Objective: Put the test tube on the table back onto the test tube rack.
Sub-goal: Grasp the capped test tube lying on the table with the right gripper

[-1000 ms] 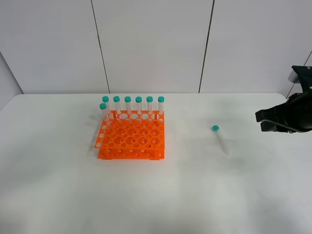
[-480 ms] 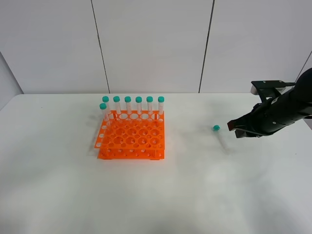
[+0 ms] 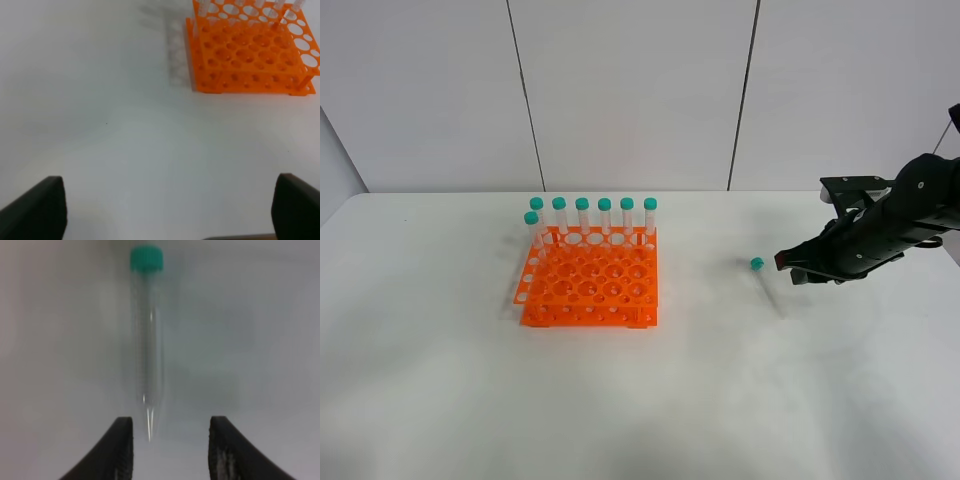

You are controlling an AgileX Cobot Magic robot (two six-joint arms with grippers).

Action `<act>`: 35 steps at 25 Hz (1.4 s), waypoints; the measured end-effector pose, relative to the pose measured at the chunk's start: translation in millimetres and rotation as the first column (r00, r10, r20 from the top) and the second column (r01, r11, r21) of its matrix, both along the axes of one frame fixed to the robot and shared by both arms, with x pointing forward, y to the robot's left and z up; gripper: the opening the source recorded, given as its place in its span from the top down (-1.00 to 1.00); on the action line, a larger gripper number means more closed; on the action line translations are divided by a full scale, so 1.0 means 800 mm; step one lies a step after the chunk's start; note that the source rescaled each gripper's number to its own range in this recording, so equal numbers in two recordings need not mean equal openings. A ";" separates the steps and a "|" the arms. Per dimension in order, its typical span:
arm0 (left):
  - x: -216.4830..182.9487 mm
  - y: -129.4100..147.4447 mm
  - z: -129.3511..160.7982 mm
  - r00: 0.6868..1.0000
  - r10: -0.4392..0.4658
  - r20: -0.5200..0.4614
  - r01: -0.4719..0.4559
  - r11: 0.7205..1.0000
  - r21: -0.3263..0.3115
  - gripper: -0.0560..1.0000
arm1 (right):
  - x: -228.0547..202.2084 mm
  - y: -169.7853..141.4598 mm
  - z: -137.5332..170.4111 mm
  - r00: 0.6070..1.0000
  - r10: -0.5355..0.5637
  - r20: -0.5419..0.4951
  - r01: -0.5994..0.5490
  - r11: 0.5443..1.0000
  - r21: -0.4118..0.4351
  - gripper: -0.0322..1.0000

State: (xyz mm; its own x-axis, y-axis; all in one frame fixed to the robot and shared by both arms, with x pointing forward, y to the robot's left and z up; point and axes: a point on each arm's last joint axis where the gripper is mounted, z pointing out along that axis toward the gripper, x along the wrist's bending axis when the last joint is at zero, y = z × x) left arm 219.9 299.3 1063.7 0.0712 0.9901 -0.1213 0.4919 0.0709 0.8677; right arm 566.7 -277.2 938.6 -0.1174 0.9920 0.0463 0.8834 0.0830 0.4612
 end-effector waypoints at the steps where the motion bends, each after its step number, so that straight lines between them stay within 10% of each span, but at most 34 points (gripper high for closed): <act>1: 0.000 0.000 0.000 1.000 0.000 0.000 0.000 1.000 0.000 -1.00 | 0.002 0.000 -0.002 1.000 -0.006 0.009 0.006 1.000 0.002 -1.00; 19: 0.000 0.000 0.000 1.000 0.000 0.000 0.000 1.000 0.000 -1.00 | 0.012 0.001 -0.078 0.993 -0.009 -0.121 0.010 1.000 0.007 -1.00; 35: 0.000 0.000 0.000 1.000 0.000 0.000 0.000 1.000 0.000 -1.00 | 0.035 0.005 -0.064 0.995 0.006 -0.100 -0.004 1.000 0.024 -1.00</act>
